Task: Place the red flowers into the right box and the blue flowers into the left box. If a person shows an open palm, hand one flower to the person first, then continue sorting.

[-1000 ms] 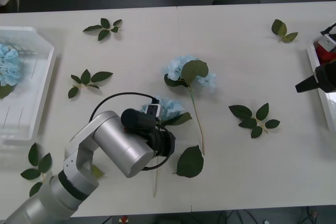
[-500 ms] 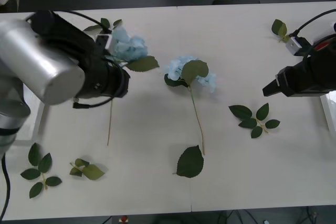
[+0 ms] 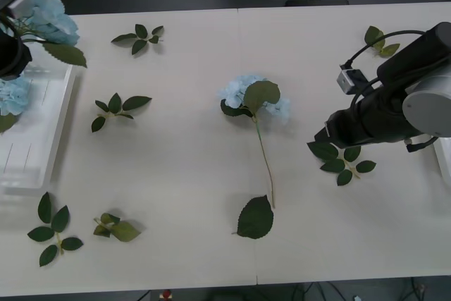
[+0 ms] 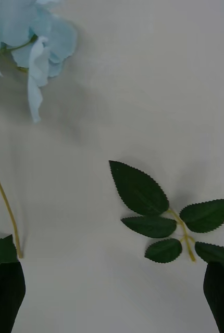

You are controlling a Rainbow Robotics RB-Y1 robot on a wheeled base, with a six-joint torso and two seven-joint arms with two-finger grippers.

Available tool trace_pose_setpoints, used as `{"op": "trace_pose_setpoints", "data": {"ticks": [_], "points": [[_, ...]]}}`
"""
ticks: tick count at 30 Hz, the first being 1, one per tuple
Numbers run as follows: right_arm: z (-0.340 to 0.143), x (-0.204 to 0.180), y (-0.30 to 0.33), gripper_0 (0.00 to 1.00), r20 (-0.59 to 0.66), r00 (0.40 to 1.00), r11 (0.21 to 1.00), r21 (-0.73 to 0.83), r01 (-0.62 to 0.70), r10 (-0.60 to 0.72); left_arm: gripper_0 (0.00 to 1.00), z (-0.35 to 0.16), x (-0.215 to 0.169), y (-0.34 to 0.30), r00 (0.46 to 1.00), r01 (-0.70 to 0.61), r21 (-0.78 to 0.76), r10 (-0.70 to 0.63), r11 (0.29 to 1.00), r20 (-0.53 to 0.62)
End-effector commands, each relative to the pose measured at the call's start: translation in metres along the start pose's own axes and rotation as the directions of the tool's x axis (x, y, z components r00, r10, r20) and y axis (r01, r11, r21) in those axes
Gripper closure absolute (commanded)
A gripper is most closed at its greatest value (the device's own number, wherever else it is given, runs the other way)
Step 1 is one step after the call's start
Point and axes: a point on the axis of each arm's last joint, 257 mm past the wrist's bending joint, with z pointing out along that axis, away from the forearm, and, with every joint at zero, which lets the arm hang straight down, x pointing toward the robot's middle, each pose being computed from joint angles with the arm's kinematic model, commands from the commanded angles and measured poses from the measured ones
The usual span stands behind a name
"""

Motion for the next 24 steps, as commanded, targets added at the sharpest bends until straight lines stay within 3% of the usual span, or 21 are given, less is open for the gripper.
{"op": "trace_pose_setpoints", "data": {"ticks": [1, 8, 15, 16, 21, 24], "points": [[-0.001, -0.024, 0.047, 0.00, 0.071, 0.997, 0.997, -0.057, 0.044, -0.040, 1.00, -0.011, 0.017, 0.087, 0.999, 0.000, -0.150, -0.007, 0.989, -0.051], [0.016, -0.034, 0.078, 0.00, 0.092, 0.995, 0.997, -0.064, 0.053, -0.047, 1.00, 0.024, 0.044, 0.143, 0.992, -0.086, -0.224, 0.062, 0.971, -0.111], [0.041, -0.047, 0.098, 0.00, 0.119, 0.991, 0.997, -0.047, 0.062, -0.056, 0.96, 0.049, 0.069, 0.155, 0.984, -0.099, -0.231, 0.061, 0.968, -0.169], [0.046, -0.051, 0.100, 0.01, 0.125, 0.991, 0.997, -0.047, 0.060, -0.054, 0.77, 0.051, 0.069, 0.156, 0.984, -0.102, -0.236, 0.063, 0.966, -0.168], [0.053, -0.058, 0.112, 0.00, 0.131, 0.989, 0.997, -0.043, 0.067, -0.061, 0.39, 0.056, 0.067, 0.158, 0.984, -0.113, -0.244, 0.075, 0.963, -0.161], [0.059, -0.062, 0.120, 0.00, 0.131, 0.990, 0.997, -0.038, 0.066, -0.060, 0.08, 0.057, 0.067, 0.159, 0.982, -0.128, -0.255, 0.087, 0.959, -0.167]]}}
